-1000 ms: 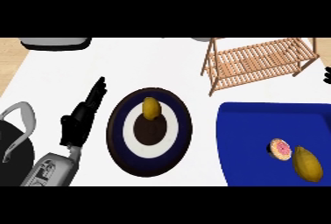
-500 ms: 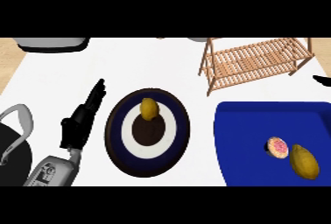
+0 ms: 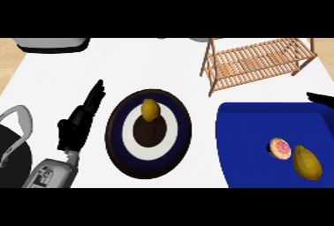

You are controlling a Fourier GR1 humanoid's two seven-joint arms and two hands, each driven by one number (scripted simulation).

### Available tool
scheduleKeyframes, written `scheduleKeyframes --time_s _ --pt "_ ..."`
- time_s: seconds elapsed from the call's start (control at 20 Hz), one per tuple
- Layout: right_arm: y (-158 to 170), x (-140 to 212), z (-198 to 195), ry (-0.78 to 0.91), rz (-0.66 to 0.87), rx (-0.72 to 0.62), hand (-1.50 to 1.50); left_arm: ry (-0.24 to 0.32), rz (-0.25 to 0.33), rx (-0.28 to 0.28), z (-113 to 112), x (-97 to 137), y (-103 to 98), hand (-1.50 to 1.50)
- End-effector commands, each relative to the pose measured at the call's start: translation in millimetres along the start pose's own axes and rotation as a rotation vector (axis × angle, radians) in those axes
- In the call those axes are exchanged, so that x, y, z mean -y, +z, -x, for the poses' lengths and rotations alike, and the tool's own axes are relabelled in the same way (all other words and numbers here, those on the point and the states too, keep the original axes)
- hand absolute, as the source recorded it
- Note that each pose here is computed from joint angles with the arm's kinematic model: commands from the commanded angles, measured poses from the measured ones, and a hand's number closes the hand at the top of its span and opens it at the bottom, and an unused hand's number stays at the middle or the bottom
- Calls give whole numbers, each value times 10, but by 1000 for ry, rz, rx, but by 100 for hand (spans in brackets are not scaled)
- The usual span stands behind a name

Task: Pick the cupcake from the tray and place it in the tiered shelf

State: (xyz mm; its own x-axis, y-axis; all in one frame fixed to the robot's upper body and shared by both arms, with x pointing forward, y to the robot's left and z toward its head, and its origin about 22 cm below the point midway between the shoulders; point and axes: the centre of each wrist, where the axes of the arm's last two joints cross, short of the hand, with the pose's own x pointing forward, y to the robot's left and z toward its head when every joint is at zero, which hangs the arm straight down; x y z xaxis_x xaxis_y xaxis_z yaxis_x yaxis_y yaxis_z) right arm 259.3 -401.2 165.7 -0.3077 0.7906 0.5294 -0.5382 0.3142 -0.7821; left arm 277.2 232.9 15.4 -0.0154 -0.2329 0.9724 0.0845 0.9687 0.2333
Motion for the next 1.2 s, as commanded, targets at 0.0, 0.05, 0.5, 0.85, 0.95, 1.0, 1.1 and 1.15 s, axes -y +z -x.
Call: scheduleKeyframes --time_s 0.0,0.05,0.5,0.85,0.95,1.0,1.1,1.15 --pt "89 -199 -120 2 28 5 -150 0 -13 0 -1 127 -87 0" --pt "146 -177 -32 16 13 0 -150 2 2 0 14 -87 -6 0" --pt "-132 -306 -54 20 50 -33 -150 2 9 11 -11 67 -127 0" --pt "-21 -457 -86 5 54 -38 -150 -9 12 0 -121 24 -74 0" --pt "-100 -367 -168 26 49 -60 -150 9 20 5 -113 124 -142 0" --pt "-93 -471 -268 23 39 -59 -150 3 3 5 -56 69 -16 0" --pt "-8 -585 -135 14 55 -60 -150 -4 10 3 31 81 111 0" --pt "-56 -738 -44 42 36 -67 -150 10 11 5 -107 239 -224 0"
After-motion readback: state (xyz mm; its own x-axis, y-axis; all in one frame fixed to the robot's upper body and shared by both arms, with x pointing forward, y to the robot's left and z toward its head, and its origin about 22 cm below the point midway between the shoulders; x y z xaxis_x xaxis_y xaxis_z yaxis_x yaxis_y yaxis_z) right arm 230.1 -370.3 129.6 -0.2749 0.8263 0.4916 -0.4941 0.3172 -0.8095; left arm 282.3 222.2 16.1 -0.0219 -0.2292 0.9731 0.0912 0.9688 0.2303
